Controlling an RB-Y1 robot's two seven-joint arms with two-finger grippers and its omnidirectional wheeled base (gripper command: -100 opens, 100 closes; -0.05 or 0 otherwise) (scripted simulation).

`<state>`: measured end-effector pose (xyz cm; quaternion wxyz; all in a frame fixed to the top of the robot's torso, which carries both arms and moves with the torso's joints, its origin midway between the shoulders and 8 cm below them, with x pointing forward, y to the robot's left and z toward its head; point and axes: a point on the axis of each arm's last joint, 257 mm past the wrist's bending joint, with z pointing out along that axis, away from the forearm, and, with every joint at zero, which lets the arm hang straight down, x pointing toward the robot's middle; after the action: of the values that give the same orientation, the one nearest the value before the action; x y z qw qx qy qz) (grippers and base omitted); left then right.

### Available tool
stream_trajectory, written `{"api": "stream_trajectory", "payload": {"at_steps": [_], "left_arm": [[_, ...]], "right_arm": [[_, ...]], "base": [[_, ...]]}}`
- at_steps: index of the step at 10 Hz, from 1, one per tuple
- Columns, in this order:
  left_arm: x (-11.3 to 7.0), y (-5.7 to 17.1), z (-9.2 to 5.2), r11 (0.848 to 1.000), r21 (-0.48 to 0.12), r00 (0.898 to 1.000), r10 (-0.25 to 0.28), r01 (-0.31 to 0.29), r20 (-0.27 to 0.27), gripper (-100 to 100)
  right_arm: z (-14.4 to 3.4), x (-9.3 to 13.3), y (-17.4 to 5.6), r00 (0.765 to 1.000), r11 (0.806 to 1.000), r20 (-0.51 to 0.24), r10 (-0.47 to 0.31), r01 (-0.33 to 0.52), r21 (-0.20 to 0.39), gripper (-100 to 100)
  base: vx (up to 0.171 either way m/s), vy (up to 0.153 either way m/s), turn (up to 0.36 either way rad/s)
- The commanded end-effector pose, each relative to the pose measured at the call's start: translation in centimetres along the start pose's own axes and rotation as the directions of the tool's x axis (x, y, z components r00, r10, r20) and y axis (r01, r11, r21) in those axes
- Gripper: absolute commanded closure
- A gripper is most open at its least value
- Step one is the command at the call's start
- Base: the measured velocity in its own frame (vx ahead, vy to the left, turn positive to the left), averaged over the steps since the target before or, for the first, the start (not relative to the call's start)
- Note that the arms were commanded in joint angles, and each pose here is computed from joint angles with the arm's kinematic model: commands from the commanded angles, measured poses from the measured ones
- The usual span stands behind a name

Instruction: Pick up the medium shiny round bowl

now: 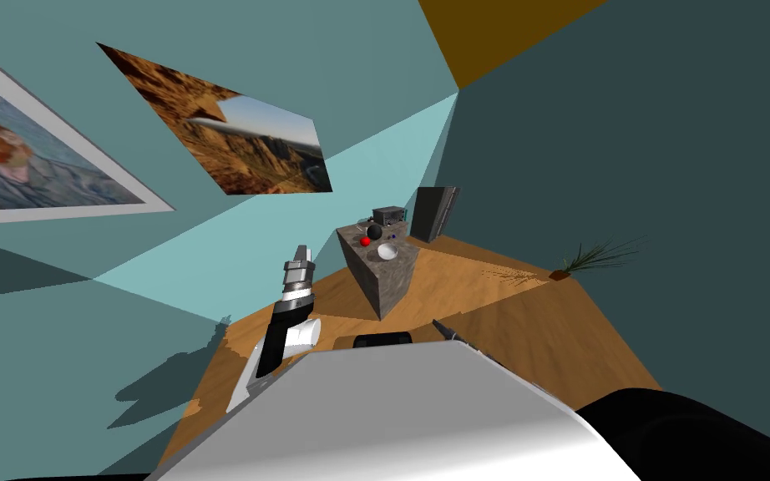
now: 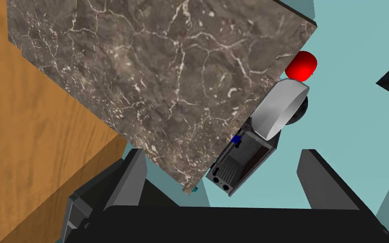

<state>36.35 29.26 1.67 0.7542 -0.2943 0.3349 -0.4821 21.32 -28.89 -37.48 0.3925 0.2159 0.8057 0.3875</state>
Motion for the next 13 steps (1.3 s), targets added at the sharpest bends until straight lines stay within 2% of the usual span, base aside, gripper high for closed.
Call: {"api": "stream_trajectory", "payload": {"at_steps": [1,2,3,4,5,6,7,8,9,10,11,12,13], "left_arm": [[0.0,0.0,0.0,1.0,0.0,1.0,0.0,0.0,0.0,0],[0.0,0.0,0.0,1.0,0.0,1.0,0.0,0.0,0.0,0],[0.0,0.0,0.0,1.0,0.0,1.0,0.0,0.0,0.0,0],[0.0,0.0,0.0,1.0,0.0,1.0,0.0,0.0,0.0,0],[0.0,0.0,0.0,1.0,0.0,1.0,0.0,0.0,0.0,0],[0.0,0.0,0.0,1.0,0.0,1.0,0.0,0.0,0.0,0],[0.0,0.0,0.0,1.0,0.0,1.0,0.0,0.0,0.0,0],[0.0,0.0,0.0,1.0,0.0,1.0,0.0,0.0,0.0,0],[0.0,0.0,0.0,1.0,0.0,1.0,0.0,0.0,0.0,0],[0.0,0.0,0.0,1.0,0.0,1.0,0.0,0.0,0.0,0],[0.0,0.0,0.0,1.0,0.0,1.0,0.0,0.0,0.0,0],[0.0,0.0,0.0,1.0,0.0,1.0,0.0,0.0,0.0,0],[0.0,0.0,0.0,1.0,0.0,1.0,0.0,0.0,0.0,0]], "right_arm": [[-2.3,1.3,-3.0,0.997,0.996,-0.065,-0.05,0.054,0.068,-100],[-2.9,0.9,-3.6,0.994,0.994,-0.086,-0.073,0.08,0.08,-100],[-4.5,1.5,-5.4,0.985,0.986,-0.136,-0.109,0.124,0.112,-100],[-5.5,0.9,-6.5,0.978,0.979,-0.161,-0.132,0.155,0.134,-100],[-6.9,1.4,-7.8,0.965,0.969,-0.206,-0.162,0.195,0.152,-100],[-8.0,0.7,-9.1,0.956,0.958,-0.229,-0.181,0.224,0.178,-100],[-9.5,0.8,-10.1,0.936,0.944,-0.28,-0.216,0.273,0.185,-100],[-10.5,-0.1,-11.0,0.923,0.931,-0.304,-0.234,0.303,0.203,-100],[-10.9,-0.2,-11.6,0.923,0.927,-0.307,-0.234,0.307,0.217,-100],[-12.8,-0.7,-12.9,0.89,0.903,-0.365,-0.272,0.367,0.223,-100],[-13.6,-1.3,-13.6,0.883,0.892,-0.378,-0.278,0.383,0.239,-100],[-13.8,-1.4,-13.8,0.883,0.89,-0.379,-0.277,0.384,0.244,-100],[-15.9,-2.3,-15.2,0.844,0.859,-0.438,-0.31,0.446,0.252,-100]], "base": [[0.015,0.095,0.096],[0.018,0.078,0.035],[0.022,0.101,0.098],[0.036,0.093,0.043],[0.06,0.118,0.101],[0.052,0.099,0.056],[0.077,0.133,0.092],[0.067,0.119,0.059],[0.017,0.047,-0.003],[0.027,0.094,0.108],[0.051,0.114,0.073],[0.034,0.056,-0.008],[0.041,0.114,0.12]]}}
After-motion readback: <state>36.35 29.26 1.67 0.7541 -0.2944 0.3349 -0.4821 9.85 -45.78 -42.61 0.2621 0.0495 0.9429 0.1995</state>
